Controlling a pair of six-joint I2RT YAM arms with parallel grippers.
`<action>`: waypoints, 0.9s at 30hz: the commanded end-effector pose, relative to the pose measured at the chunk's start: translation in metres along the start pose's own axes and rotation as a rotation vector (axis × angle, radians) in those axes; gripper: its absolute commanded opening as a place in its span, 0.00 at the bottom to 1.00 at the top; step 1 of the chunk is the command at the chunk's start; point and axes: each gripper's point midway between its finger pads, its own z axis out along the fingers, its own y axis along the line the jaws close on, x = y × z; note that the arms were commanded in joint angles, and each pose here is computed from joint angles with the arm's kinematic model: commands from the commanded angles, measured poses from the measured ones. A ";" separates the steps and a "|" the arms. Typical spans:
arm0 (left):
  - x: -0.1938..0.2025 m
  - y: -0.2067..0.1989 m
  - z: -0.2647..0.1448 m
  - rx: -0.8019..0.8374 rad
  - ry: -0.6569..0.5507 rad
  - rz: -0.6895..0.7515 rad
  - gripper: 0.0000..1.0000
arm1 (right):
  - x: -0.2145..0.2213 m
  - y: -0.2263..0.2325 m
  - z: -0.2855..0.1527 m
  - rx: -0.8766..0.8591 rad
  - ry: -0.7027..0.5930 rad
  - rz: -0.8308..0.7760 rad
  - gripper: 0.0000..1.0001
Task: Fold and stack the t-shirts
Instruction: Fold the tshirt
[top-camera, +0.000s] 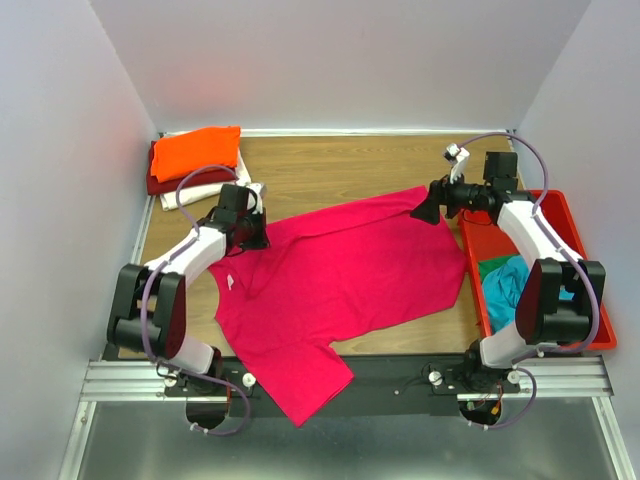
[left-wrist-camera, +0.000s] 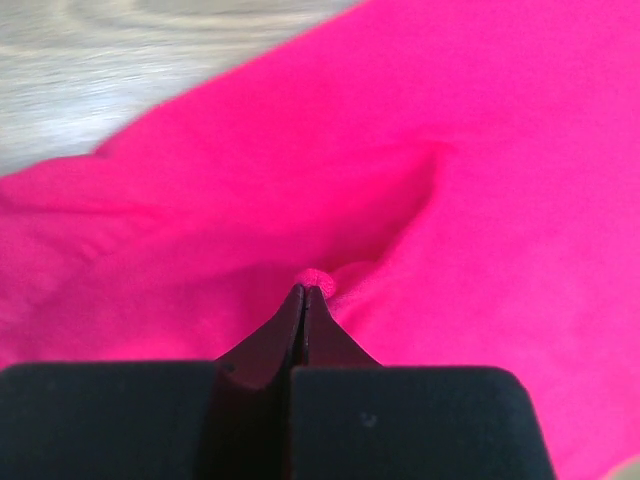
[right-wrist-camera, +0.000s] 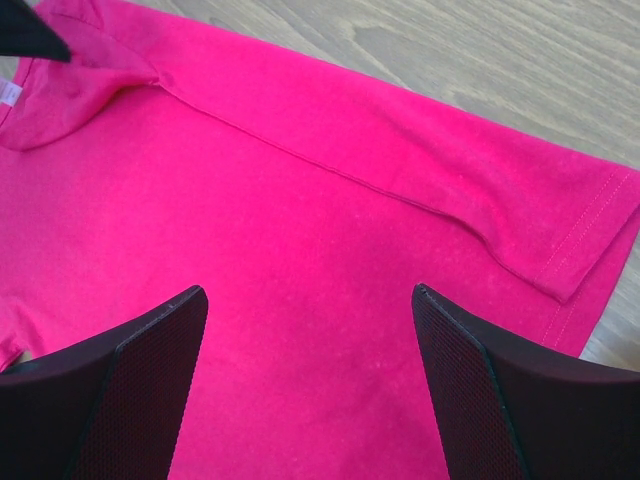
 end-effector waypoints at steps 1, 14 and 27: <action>0.021 -0.035 -0.015 0.147 0.020 -0.012 0.00 | 0.005 0.003 -0.002 -0.020 0.008 0.006 0.89; 0.057 -0.101 -0.041 0.433 0.079 0.055 0.41 | 0.009 -0.006 -0.004 0.002 0.015 0.018 0.89; -0.058 0.007 -0.087 0.096 -0.414 -0.217 0.55 | 0.025 -0.035 0.010 0.086 0.085 0.114 0.87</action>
